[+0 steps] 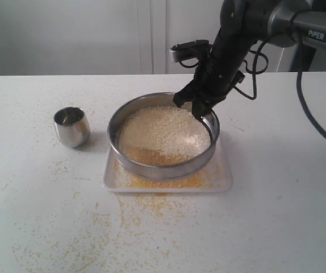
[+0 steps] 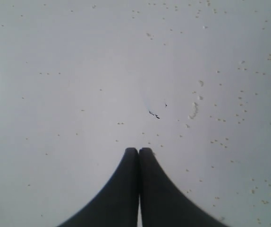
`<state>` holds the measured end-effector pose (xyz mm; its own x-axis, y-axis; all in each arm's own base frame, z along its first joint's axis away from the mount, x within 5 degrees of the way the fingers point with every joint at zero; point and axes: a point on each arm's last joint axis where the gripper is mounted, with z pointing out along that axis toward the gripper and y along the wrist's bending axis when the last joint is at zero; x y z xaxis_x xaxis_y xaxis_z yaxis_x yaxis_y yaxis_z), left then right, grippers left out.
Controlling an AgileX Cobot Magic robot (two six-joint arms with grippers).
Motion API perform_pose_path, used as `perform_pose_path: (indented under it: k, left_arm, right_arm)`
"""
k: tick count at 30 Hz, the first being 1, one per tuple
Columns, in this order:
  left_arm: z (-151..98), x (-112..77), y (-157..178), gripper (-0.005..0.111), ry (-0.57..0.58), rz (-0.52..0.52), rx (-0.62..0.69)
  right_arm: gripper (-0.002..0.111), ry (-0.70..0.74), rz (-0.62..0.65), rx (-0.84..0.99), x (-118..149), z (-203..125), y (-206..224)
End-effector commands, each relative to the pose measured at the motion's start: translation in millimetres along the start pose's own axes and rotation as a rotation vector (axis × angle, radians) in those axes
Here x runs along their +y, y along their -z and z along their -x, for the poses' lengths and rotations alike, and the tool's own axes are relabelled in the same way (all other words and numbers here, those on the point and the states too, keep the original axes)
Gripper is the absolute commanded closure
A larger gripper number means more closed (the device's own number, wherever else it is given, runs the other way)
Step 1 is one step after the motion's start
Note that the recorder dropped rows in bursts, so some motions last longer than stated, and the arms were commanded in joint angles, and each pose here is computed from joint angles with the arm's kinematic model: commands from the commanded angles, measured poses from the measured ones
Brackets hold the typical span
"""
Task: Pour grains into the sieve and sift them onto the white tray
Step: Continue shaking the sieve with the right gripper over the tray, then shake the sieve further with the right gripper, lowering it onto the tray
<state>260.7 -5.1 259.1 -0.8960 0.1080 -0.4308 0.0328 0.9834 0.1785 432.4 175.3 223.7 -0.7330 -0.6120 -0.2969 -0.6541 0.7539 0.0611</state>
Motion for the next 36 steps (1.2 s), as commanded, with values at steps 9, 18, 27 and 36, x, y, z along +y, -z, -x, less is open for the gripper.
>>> perform_pose_path:
  k: [9,18,27,36]
  left_arm:
    - [-2,1.3,3,0.107,0.005,0.006,0.001]
    - [-2,1.3,3,0.107,0.005,0.006,0.001]
    - [-2,1.3,3,0.107,0.005,0.006,0.001]
    - [-2,1.3,3,0.107,0.005,0.006,0.001]
  right_arm:
    - [0.108,-0.202,-0.095,-0.074,-9,4,10]
    - [0.108,-0.038,0.134,-0.118,10,6,12]
    - [0.108,0.071,0.031,-0.154,8,8,29]
    - [0.108,0.053,0.000,-0.169,5,9,35]
